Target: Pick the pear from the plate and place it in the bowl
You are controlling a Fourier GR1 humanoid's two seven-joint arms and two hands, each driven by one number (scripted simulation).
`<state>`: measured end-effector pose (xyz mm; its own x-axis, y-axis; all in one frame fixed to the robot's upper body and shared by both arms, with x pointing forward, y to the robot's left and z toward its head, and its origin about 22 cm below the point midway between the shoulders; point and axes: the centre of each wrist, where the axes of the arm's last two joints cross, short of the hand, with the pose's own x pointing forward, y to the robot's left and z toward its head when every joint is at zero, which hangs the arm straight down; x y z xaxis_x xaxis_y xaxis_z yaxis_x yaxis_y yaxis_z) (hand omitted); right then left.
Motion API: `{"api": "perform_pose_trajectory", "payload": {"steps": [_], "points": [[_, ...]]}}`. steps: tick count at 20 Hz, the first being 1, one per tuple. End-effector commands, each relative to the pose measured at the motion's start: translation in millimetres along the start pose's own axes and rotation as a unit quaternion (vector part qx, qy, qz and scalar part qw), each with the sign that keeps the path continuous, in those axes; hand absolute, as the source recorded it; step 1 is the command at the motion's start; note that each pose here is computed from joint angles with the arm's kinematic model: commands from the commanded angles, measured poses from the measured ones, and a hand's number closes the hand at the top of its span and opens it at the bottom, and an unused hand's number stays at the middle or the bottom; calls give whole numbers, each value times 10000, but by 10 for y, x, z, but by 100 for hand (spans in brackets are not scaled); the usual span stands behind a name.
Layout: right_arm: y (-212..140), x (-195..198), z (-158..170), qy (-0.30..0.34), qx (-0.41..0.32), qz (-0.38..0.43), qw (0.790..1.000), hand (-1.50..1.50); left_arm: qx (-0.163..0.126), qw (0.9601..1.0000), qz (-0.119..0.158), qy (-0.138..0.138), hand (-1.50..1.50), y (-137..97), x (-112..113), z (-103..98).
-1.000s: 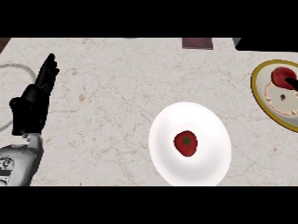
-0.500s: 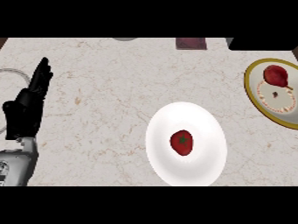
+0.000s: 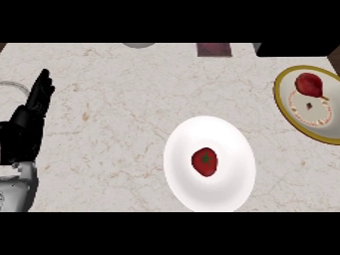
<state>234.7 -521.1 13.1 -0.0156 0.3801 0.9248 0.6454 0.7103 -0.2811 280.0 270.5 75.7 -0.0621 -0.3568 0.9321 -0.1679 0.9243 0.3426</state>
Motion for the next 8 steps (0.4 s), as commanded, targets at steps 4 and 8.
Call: {"api": "perform_pose_trajectory", "payload": {"steps": [4, 8], "points": [[-242, -87, 611, -136, 151, -164, 9997, -150, 29, 10000, 6, -26, 0, -12, -23, 16], [-204, 126, 746, -212, 204, -257, 9992, -150, -83, 10000, 29, -25, 0, -52, -19, -117]]}}
